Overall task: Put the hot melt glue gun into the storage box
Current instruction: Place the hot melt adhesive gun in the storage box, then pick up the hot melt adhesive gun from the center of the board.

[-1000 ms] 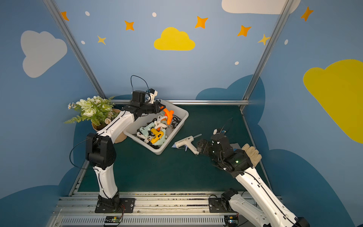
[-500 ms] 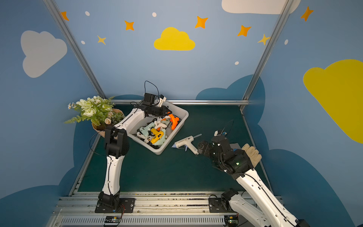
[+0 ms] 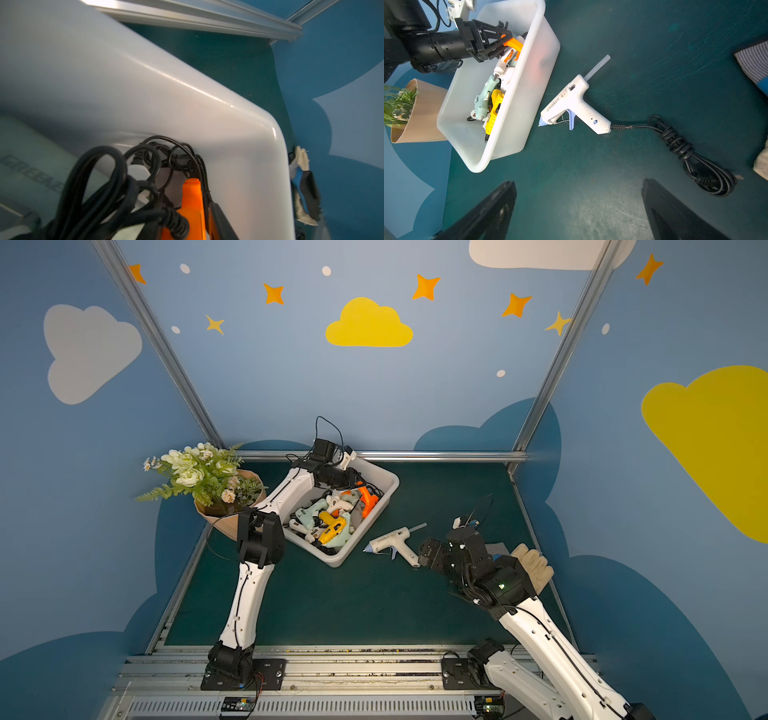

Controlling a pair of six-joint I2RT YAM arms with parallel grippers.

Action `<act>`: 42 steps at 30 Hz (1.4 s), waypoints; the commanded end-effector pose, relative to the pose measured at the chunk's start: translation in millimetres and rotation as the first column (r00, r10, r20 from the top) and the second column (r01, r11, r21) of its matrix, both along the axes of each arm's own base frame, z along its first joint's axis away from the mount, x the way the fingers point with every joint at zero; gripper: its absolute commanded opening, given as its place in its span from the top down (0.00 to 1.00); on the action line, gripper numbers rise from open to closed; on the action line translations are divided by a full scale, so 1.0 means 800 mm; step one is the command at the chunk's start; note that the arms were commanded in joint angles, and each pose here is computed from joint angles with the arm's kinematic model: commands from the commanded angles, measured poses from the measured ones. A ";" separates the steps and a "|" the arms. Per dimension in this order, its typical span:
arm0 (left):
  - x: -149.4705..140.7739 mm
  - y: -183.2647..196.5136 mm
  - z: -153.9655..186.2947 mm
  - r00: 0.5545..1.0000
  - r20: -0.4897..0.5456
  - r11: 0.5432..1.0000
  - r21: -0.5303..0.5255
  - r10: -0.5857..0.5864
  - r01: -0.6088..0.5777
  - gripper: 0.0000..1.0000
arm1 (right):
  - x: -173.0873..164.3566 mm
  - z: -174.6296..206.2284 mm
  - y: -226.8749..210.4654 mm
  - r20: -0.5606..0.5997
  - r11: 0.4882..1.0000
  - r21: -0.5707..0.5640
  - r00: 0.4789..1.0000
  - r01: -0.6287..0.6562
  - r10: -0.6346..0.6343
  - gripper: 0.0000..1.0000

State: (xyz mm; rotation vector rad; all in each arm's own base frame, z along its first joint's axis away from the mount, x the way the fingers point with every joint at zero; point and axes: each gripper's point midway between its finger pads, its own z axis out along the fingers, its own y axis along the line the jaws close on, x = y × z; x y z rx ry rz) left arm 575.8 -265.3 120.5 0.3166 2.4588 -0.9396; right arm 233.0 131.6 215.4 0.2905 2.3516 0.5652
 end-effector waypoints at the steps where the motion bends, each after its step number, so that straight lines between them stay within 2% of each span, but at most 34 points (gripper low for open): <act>1: 0.001 0.011 -0.011 1.000 -0.007 0.997 0.073 -0.002 0.002 0.51 | 0.002 0.000 0.003 0.003 1.000 0.002 1.000 -0.008 0.008 0.02; 6: 0.003 0.017 -0.016 1.000 -0.004 0.994 0.108 -0.003 0.003 0.34 | 0.002 -0.001 0.003 0.003 1.000 -0.005 1.000 -0.010 0.010 0.02; 10: 0.001 0.026 -0.005 1.000 0.005 0.989 0.147 0.021 -0.022 0.31 | 0.006 -0.004 0.010 -0.006 0.999 -0.024 0.999 -0.044 0.044 0.01; 13: -0.001 0.035 0.017 0.998 0.024 0.984 0.168 0.056 -0.059 0.25 | 0.013 -0.011 0.019 -0.020 0.996 -0.044 0.997 -0.080 0.079 0.02; 15: -0.003 0.044 0.036 0.995 0.036 0.979 0.177 0.093 -0.098 0.17 | 0.016 -0.017 0.027 -0.046 0.992 -0.054 0.993 -0.115 0.113 0.02; 18: -0.015 0.045 0.070 0.992 0.053 0.980 0.158 0.113 -0.120 0.00 | 0.023 -0.026 0.045 -0.076 0.981 -0.059 0.981 -0.186 0.181 0.02; 26: -0.066 0.047 0.140 0.987 0.029 0.986 0.050 0.156 -0.157 0.00 | 0.044 -0.055 0.075 -0.155 0.938 -0.089 0.935 -0.335 0.319 0.02; 32: -0.127 0.054 0.185 0.969 0.120 0.972 -0.114 0.216 -0.203 0.00 | 0.066 -0.082 0.081 -0.224 0.909 -0.096 0.898 -0.407 0.378 0.03; 35: -0.163 0.072 0.204 0.941 0.185 0.951 -0.179 0.284 -0.251 0.00 | 0.076 -0.097 0.082 -0.287 0.896 -0.104 0.875 -0.432 0.389 0.03; 37: -0.189 0.087 0.215 0.913 0.235 0.933 -0.223 0.333 -0.283 0.00 | 0.083 -0.108 0.082 -0.335 0.865 -0.122 0.841 -0.487 0.426 0.03; 42: -0.244 0.127 0.223 0.841 0.300 0.884 -0.282 0.450 -0.372 0.00 | 0.100 -0.150 0.079 -0.470 0.826 -0.150 0.774 -0.543 0.424 0.08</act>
